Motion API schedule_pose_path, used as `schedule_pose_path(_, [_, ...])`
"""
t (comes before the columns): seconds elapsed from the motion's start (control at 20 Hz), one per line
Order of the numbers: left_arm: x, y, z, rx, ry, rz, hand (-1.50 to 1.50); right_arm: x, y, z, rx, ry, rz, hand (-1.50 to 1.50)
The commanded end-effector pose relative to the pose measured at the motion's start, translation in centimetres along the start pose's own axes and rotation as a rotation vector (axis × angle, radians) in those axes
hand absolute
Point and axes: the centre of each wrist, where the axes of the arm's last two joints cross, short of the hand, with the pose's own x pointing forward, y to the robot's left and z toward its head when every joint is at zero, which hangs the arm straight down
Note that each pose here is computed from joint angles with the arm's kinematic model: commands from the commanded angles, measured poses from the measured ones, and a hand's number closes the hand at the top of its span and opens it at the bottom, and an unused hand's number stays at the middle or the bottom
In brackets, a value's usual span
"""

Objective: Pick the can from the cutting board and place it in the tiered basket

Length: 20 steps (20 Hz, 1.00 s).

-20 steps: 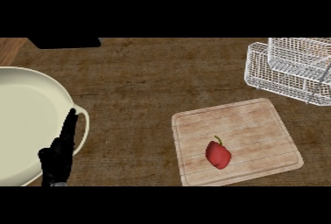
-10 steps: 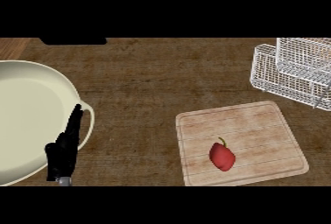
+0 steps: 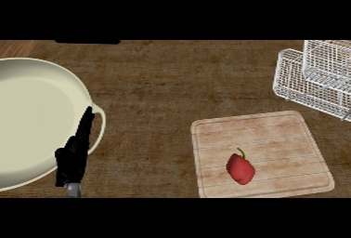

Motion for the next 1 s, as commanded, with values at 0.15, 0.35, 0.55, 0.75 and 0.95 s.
schedule_pose_path(0.15, [-1.8, -0.3, 1.0, -0.047, 0.139, 0.014, 0.00, 1.4, 1.9, -2.7, 0.036, 0.004, 0.010, 1.50])
schedule_pose_path(0.35, [-2.3, -2.3, 0.9, -0.047, 0.141, 0.011, 0.00, 2.0, 7.0, -4.3, 0.090, -0.027, 0.047, 1.50])
schedule_pose_path(0.55, [-1.3, -1.8, 0.3, -0.048, 0.147, 0.006, 0.00, 1.8, 9.2, -5.5, 0.107, -0.036, 0.045, 1.50])
schedule_pose_path(0.75, [-2.5, -0.1, 1.7, -0.052, 0.136, 0.010, 0.00, 1.5, 12.7, -6.8, 0.098, 0.010, 0.089, 1.50])
schedule_pose_path(0.95, [-2.3, -1.4, 1.8, -0.045, 0.131, 0.008, 0.00, 2.7, 14.0, -8.1, 0.123, 0.040, 0.062, 1.50])
